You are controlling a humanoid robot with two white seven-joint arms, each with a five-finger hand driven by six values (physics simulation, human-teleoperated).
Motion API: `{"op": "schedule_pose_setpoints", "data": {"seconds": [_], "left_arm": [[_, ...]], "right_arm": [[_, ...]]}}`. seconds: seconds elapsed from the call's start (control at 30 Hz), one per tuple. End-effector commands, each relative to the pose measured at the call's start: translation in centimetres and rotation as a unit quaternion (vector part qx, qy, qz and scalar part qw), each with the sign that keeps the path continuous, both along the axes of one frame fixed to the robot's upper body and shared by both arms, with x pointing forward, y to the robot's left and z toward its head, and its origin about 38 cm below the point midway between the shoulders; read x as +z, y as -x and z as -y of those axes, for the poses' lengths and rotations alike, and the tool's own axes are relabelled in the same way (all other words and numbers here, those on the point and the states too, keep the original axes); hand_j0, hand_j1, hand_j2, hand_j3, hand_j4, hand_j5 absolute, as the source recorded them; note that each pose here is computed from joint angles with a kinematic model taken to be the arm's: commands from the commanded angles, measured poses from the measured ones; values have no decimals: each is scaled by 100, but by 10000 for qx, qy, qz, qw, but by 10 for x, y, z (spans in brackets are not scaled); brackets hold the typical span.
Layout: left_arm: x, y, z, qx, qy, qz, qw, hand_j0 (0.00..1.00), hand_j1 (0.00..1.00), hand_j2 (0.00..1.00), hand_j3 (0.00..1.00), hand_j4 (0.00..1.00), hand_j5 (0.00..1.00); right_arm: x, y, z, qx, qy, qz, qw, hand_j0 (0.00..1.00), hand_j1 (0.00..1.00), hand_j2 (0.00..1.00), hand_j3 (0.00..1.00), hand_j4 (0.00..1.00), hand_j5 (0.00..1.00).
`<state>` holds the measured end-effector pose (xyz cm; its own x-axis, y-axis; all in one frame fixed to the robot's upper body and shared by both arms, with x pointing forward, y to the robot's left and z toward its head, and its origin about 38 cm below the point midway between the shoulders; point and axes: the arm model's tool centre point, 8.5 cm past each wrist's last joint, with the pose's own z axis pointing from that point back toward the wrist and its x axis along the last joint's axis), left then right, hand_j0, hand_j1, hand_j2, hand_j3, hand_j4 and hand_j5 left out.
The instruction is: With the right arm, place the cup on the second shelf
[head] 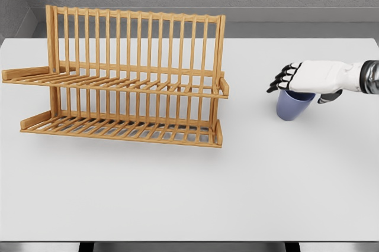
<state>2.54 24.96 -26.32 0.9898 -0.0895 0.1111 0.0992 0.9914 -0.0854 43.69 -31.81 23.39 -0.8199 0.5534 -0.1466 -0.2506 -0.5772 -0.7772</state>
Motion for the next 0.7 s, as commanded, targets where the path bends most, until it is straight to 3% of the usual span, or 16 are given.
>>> {"op": "schedule_pose_setpoints", "data": {"seconds": [0.0,0.1,0.23,0.3,0.67], "left_arm": [[0,0,0,2,1,0,10000,100,100,100,100,100,100],[0,0,0,2,1,0,10000,100,100,100,100,100,100],[0,0,0,2,1,0,10000,100,100,100,100,100,100],[0,0,0,2,1,0,10000,100,100,100,100,100,100],[0,0,0,2,1,0,10000,100,100,100,100,100,100]], "right_arm": [[-3,1,0,3,5,-40,10000,93,93,93,93,93,93],[-2,1,0,-3,11,-40,10000,78,78,78,78,78,78],[-2,1,0,-3,10,-40,10000,75,75,75,75,75,75],[-2,1,0,5,10,-37,10000,66,66,66,66,66,66],[6,-1,1,-16,-33,58,10000,64,64,64,64,64,64]]}}
